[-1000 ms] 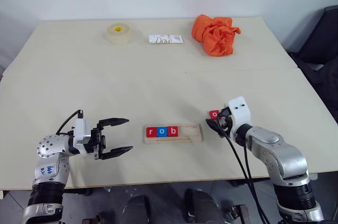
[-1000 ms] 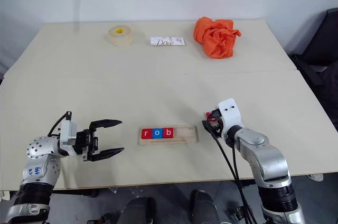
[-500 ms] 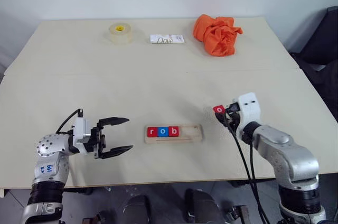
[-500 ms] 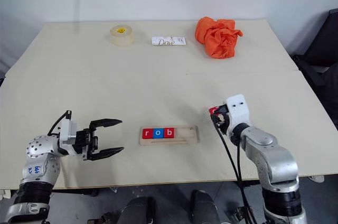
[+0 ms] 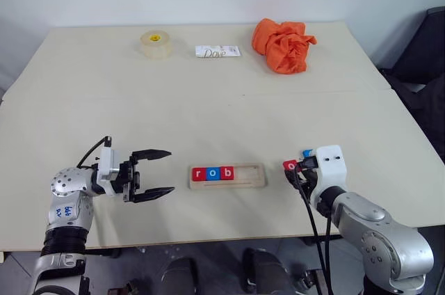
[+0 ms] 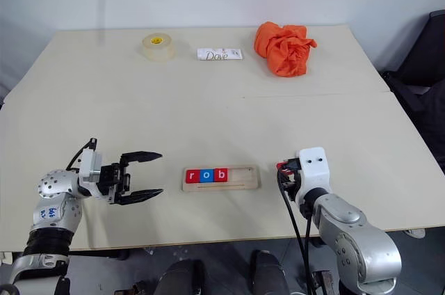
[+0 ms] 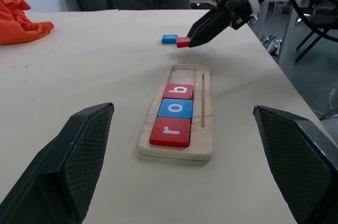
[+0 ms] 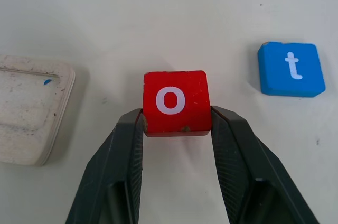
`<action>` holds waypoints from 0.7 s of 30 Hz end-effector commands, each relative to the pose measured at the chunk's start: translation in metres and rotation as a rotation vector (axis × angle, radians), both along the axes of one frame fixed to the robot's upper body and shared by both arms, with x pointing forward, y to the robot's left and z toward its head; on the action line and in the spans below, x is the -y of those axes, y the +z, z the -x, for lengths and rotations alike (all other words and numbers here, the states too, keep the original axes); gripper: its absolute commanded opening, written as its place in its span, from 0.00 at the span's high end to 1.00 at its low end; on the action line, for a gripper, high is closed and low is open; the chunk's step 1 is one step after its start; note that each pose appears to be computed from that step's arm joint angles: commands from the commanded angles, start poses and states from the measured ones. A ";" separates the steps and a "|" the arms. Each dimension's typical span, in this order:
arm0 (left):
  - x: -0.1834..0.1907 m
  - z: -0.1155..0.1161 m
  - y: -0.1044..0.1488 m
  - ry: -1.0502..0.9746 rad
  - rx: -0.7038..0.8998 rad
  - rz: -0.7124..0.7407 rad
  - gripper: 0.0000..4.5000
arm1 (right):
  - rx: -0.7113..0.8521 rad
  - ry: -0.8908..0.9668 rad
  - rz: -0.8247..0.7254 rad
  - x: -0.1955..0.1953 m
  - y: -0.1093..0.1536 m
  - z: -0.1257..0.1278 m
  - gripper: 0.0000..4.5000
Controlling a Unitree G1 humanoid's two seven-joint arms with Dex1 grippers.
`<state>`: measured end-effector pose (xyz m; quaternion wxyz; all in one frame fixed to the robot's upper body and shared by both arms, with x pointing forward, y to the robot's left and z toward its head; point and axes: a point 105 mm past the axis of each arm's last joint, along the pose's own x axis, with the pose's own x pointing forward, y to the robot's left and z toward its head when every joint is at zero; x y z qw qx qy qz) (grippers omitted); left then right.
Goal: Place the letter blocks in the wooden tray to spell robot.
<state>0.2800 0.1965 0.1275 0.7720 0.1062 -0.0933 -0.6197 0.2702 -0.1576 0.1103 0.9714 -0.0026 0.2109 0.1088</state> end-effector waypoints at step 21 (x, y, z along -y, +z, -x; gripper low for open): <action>-0.013 0.017 -0.004 -0.018 0.002 -0.038 0.00 | 0.139 0.848 0.498 0.017 0.042 -0.017 0.00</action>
